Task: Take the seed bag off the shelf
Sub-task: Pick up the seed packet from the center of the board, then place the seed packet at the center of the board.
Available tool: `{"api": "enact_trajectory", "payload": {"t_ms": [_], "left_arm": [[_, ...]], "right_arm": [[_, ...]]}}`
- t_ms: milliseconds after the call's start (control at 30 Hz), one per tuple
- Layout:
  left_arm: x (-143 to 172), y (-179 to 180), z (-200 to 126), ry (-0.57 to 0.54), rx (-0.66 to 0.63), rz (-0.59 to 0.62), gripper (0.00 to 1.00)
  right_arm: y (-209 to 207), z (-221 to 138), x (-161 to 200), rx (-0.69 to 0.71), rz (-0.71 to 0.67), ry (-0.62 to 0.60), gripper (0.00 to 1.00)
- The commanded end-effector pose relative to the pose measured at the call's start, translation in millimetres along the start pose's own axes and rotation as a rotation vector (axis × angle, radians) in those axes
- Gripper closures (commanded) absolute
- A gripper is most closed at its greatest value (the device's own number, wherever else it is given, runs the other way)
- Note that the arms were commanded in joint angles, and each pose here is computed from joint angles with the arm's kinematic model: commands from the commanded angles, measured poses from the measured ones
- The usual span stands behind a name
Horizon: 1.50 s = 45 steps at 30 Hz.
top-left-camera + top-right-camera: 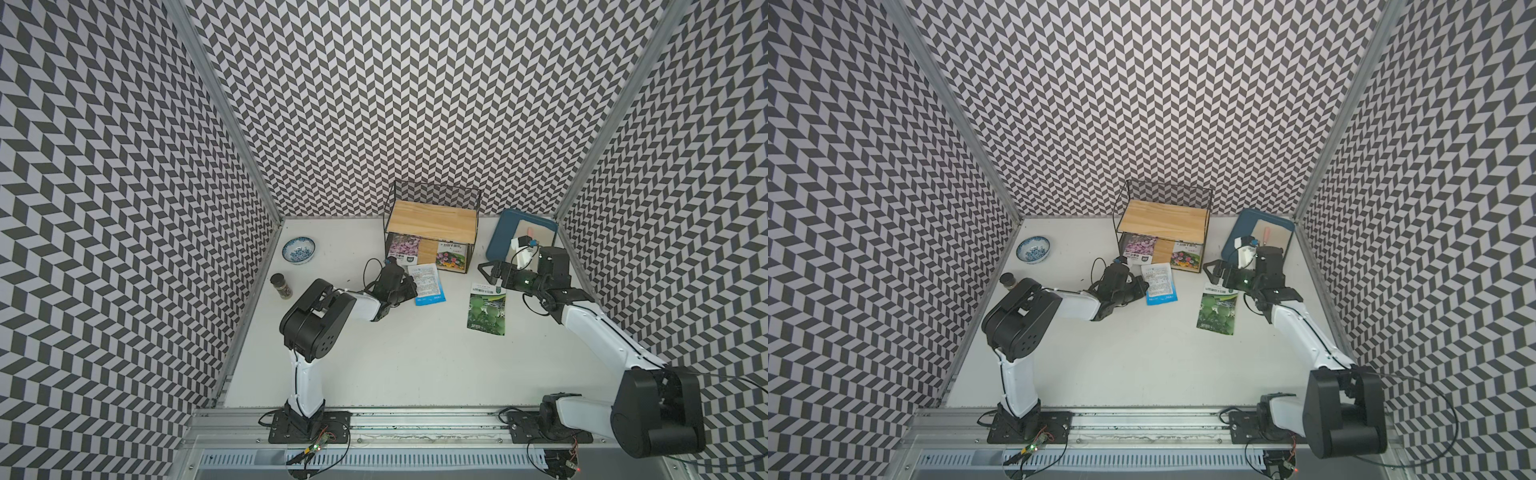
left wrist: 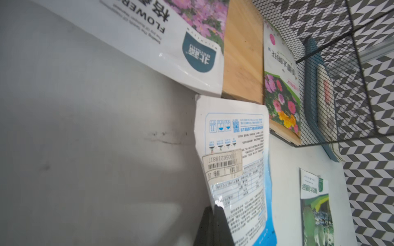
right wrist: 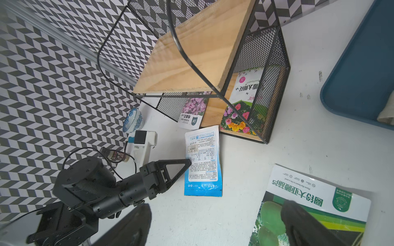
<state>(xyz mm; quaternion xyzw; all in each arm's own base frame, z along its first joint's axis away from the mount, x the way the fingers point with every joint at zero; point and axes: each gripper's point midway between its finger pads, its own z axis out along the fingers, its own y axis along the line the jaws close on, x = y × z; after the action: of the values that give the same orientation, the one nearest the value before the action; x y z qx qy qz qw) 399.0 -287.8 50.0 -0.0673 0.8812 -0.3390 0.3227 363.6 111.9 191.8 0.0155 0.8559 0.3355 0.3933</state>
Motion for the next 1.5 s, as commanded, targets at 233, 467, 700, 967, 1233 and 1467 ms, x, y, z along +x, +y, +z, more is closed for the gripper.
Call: {"api": "enact_trajectory", "payload": {"t_ms": [233,467,700,967,1233,1467], "left_arm": [[-17,5,-91,-0.059,-0.066,0.086,1.0],[-23,73,-121,-0.032,-0.191,0.039,1.0],[-30,122,-137,-0.021,-0.315,0.008,1.0],[-39,152,-145,-0.033,-0.412,-0.033,0.79],[-60,143,-182,-0.166,-0.466,-0.024,0.28],[-72,76,-174,-0.24,-0.342,0.078,0.19]], "right_arm": [[6,-22,-2,0.016,-0.033,-0.049,0.0],[7,-19,9,-0.01,-0.018,-0.023,0.0],[3,-15,6,0.004,-0.032,-0.021,0.0],[-5,1,10,0.011,-0.032,0.004,0.0],[-7,26,4,0.042,-0.073,0.017,0.0],[-14,55,-1,0.076,-0.096,0.037,0.0]]}}
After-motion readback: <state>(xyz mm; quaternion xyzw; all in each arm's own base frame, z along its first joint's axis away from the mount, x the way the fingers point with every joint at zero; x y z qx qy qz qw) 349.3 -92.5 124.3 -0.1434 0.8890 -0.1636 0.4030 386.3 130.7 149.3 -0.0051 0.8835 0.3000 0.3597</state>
